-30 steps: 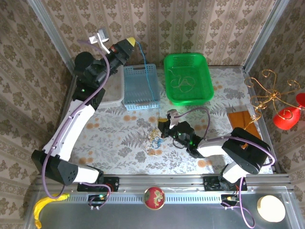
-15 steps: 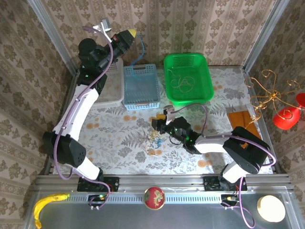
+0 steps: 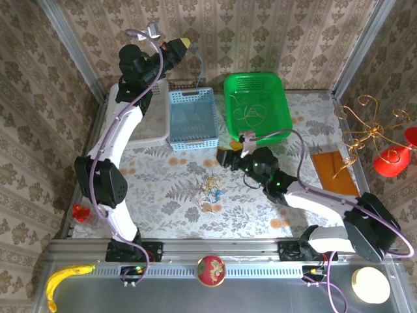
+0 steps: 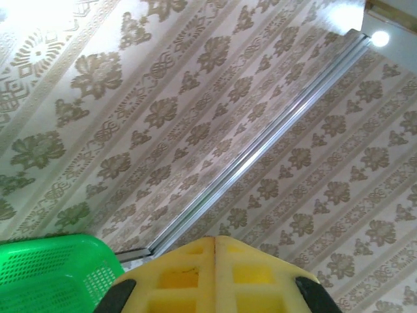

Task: Untangle the cables

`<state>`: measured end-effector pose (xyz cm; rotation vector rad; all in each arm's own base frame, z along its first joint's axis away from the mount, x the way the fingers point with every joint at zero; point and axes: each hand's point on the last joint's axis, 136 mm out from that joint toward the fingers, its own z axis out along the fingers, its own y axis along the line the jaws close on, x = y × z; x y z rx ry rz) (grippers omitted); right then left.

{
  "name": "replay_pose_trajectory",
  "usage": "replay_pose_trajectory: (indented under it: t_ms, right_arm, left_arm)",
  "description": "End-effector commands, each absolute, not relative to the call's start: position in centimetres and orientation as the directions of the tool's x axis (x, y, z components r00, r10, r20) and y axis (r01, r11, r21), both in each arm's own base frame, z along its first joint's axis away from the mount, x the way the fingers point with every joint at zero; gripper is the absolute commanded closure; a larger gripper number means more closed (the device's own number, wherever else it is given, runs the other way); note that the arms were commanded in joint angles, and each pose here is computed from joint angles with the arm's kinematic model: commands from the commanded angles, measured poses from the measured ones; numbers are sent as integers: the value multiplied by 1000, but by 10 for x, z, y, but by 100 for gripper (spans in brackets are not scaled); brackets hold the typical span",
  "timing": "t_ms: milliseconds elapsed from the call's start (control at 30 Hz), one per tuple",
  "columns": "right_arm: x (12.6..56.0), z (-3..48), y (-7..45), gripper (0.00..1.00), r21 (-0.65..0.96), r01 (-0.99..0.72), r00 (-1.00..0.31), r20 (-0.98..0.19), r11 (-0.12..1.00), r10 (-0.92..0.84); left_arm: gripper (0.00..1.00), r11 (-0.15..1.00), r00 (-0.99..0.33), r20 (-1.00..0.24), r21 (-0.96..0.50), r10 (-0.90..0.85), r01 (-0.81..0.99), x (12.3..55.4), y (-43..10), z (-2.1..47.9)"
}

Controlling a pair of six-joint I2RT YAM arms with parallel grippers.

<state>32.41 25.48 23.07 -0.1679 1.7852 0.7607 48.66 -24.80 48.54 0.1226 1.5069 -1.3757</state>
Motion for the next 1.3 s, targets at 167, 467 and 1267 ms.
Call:
replay_pose_trajectory:
  t_ms: [167, 467, 1267]
  right_arm:
    - [302, 239, 200, 31, 460, -381, -388, -867, 802, 313]
    - [286, 242, 178, 30, 477, -350, -409, -852, 806, 326]
    - [287, 230, 194, 31, 497, -365, -503, -817, 787, 282]
  left_arm:
    - [100, 365, -440, -763, -625, -474, 690, 503, -248, 464]
    - [100, 422, -493, -758, -649, -428, 633, 535, -249, 398]
    - [17, 592, -521, -819, -549, -240, 590, 507, -237, 352]
